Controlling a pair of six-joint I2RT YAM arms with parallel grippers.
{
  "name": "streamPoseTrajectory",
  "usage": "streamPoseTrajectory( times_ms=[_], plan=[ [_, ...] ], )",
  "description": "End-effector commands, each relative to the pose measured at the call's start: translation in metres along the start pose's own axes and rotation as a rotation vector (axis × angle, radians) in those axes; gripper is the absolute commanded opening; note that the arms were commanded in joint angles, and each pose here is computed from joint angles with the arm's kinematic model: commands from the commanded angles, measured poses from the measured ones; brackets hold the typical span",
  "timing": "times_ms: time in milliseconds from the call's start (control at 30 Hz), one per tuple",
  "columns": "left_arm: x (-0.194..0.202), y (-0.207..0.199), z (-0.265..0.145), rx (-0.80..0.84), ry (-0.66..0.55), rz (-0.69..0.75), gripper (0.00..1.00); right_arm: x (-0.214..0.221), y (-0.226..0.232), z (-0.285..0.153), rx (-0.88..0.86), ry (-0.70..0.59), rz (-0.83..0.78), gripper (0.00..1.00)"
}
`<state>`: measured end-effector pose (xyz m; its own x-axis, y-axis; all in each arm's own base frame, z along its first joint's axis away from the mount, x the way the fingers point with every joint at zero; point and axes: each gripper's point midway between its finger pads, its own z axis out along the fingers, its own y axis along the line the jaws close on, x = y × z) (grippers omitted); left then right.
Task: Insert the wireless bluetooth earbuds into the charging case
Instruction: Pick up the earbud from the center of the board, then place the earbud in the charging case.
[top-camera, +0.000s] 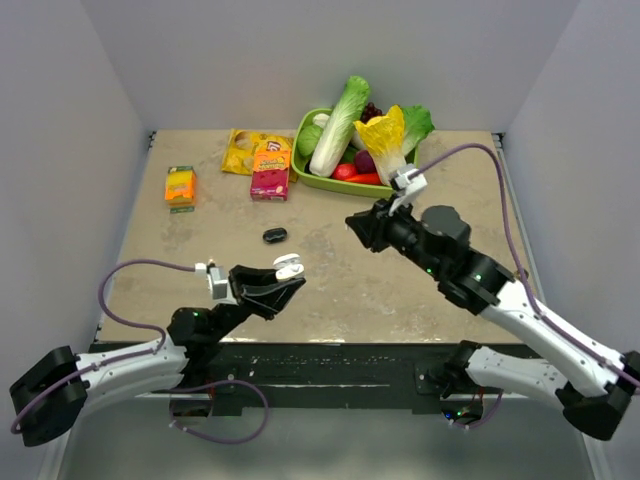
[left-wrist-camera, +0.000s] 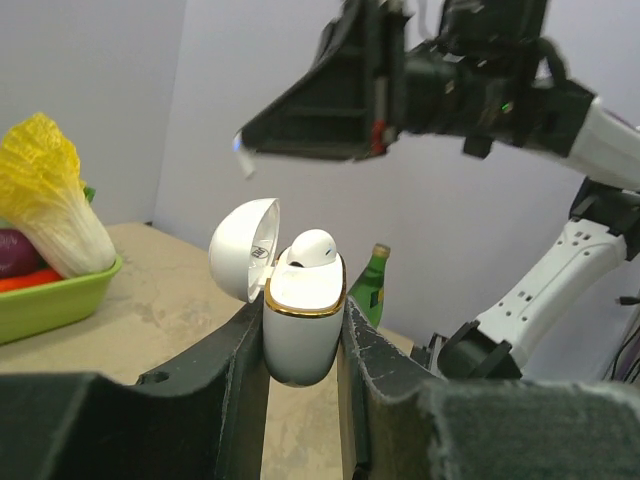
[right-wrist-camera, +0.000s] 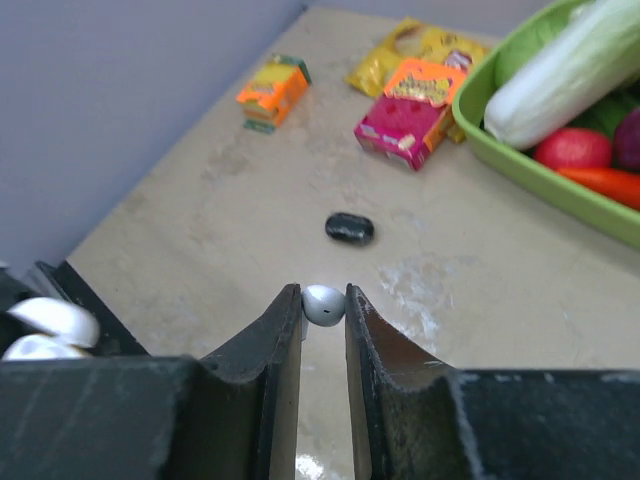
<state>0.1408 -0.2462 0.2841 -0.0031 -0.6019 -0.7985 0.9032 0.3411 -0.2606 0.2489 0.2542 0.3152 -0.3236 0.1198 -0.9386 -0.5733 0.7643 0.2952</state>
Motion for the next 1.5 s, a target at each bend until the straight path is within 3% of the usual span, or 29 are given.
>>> streamPoseTrajectory(
  times_ms=[0, 200, 533, 867, 1300, 1467],
  plan=[
    [0.002, 0.005, 0.006, -0.007, -0.011, 0.059, 0.00, -0.030, 0.017, -0.029, -0.096, -0.128, -0.080, 0.00],
    [0.001, 0.004, 0.033, 0.009, -0.008, 0.084, 0.00, -0.043, 0.044, -0.057, -0.221, -0.177, -0.129, 0.00],
    [-0.006, -0.001, 0.078, 0.061, -0.039, 0.136, 0.00, -0.031, 0.062, -0.061, -0.316, -0.181, -0.136, 0.00],
    [0.003, -0.005, 0.103, 0.107, -0.032, 0.125, 0.00, -0.036, 0.065, -0.061, -0.328, -0.217, -0.142, 0.00],
    [0.008, -0.006, 0.113, 0.102, 0.003, 0.087, 0.00, -0.012, 0.061, -0.043, -0.299, -0.164, -0.176, 0.00],
    [0.010, -0.006, 0.116, 0.103, 0.019, 0.067, 0.00, -0.023, 0.057, -0.042, -0.265, -0.222, -0.170, 0.00]
  ],
)
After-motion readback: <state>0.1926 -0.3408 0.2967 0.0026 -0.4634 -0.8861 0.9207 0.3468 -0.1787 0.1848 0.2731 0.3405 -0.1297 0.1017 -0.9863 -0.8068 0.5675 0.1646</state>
